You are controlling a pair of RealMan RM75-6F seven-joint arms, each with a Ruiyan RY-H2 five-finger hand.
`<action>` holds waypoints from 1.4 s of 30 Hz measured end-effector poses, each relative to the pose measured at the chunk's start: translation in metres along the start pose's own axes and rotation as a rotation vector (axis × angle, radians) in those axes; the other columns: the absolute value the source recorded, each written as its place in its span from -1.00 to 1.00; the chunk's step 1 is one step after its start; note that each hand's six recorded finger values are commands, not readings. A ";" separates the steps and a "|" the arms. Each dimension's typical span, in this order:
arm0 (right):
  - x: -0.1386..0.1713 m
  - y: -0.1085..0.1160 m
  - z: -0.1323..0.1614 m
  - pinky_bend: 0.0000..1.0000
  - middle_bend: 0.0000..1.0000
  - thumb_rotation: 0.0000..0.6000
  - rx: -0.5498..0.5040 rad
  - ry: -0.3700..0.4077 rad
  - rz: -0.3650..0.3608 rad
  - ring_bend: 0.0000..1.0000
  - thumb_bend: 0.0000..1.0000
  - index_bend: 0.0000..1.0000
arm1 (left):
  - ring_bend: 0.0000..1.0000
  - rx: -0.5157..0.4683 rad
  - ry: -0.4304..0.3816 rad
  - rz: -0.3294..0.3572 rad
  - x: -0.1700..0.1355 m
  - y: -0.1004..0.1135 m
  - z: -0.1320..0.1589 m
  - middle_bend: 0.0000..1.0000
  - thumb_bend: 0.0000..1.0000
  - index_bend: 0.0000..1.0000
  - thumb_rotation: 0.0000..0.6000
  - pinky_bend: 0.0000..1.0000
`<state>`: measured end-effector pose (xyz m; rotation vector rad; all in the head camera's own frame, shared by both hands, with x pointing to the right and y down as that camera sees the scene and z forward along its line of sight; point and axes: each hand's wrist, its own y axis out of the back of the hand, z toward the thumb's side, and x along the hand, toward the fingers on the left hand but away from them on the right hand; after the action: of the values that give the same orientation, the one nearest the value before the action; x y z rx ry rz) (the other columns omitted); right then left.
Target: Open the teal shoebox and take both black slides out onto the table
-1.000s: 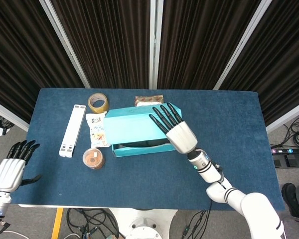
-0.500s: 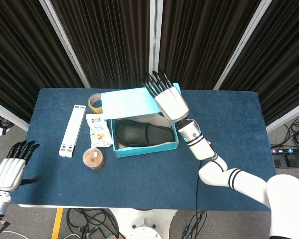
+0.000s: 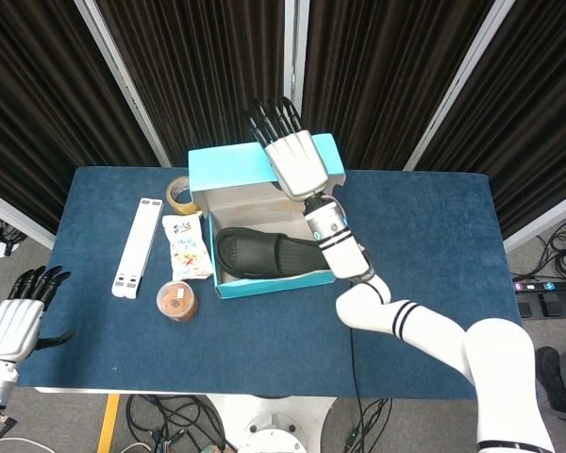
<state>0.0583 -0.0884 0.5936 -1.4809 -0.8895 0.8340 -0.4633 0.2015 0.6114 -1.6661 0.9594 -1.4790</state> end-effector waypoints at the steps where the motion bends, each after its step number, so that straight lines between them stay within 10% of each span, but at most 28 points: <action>1: -0.002 0.000 0.001 -1.00 -1.00 1.00 0.004 -0.004 -0.007 -1.00 -0.85 -1.00 | -1.00 0.000 0.001 -0.001 0.000 0.000 -0.001 -0.88 -0.76 -0.78 1.00 -0.87; 11: -0.015 -0.001 0.002 -1.00 -1.00 1.00 -0.064 -0.078 -0.074 -1.00 0.18 -1.00 | -1.00 -0.006 0.006 -0.001 0.002 -0.002 -0.003 -0.88 -0.76 -0.78 1.00 -0.87; 19: -0.011 -0.016 0.001 -1.00 -1.00 1.00 -0.047 -0.056 -0.022 -1.00 -0.91 -1.00 | -1.00 -0.007 0.006 -0.006 0.001 -0.003 -0.004 -0.88 -0.76 -0.78 1.00 -0.87; 42: -0.001 -0.023 -0.012 -1.00 -1.00 1.00 0.037 -0.067 0.074 -1.00 -0.95 -1.00 | -1.00 -0.012 0.000 -0.013 0.001 -0.004 -0.001 -0.88 -0.76 -0.78 1.00 -0.87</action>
<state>0.0666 -0.0934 0.6179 -1.4685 -0.8687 0.9552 -0.4638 0.2022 0.6155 -1.6835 0.9607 -1.4839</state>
